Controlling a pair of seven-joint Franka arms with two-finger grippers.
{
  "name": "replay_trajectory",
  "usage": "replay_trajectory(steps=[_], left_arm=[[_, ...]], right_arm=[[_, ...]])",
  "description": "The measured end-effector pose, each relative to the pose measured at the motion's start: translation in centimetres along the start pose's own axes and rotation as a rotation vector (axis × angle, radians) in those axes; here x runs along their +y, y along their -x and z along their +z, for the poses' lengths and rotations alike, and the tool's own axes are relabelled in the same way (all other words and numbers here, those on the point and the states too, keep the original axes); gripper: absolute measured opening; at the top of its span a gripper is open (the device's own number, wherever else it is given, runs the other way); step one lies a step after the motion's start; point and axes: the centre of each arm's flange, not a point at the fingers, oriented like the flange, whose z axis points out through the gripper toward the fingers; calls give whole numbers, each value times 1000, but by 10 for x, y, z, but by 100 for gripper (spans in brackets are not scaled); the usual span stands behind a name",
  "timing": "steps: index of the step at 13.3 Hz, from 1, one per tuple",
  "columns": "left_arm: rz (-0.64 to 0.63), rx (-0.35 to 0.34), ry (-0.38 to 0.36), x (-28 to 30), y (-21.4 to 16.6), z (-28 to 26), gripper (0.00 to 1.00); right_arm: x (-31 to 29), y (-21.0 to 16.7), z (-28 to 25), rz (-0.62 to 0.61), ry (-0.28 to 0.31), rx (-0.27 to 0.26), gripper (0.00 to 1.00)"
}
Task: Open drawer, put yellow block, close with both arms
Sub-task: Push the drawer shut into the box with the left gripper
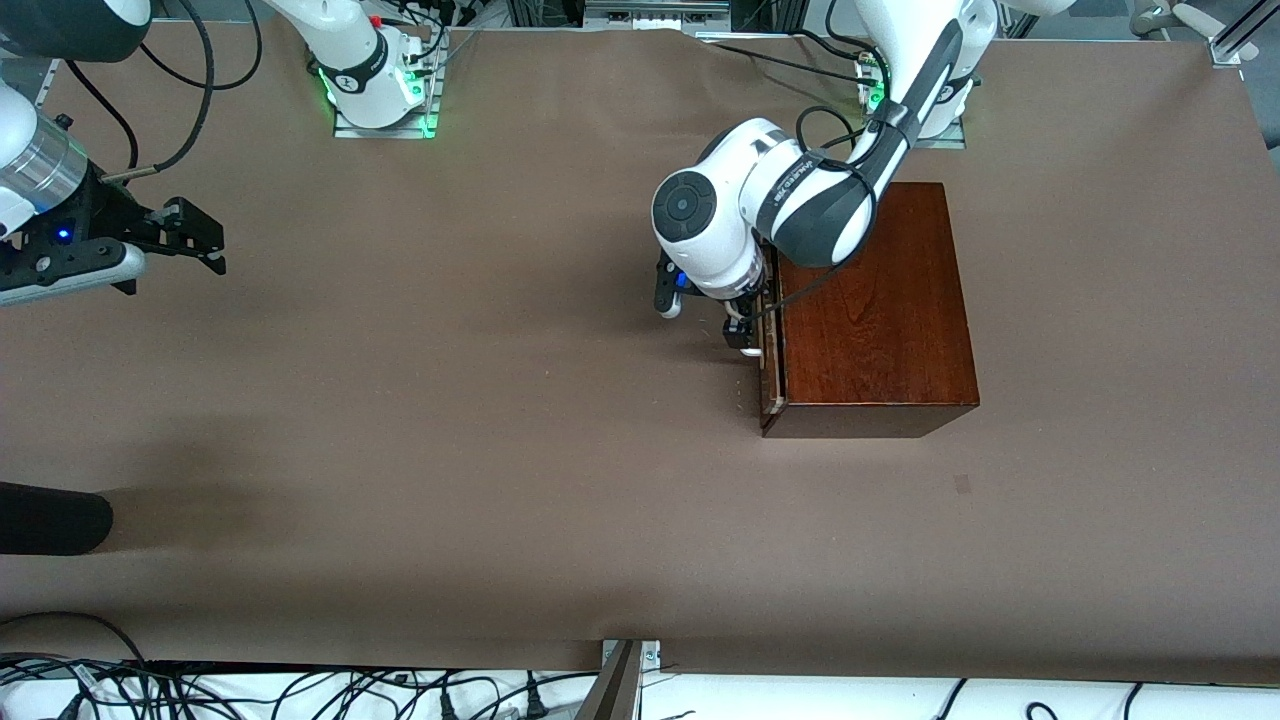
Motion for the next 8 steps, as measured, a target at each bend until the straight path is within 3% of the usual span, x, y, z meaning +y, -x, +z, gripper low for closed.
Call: replay_trajectory(steps=[8], left_arm=[[-43, 0, -14, -3, 17, -22, 100]], right_arm=[[1, 0, 0, 1, 0, -1, 100]])
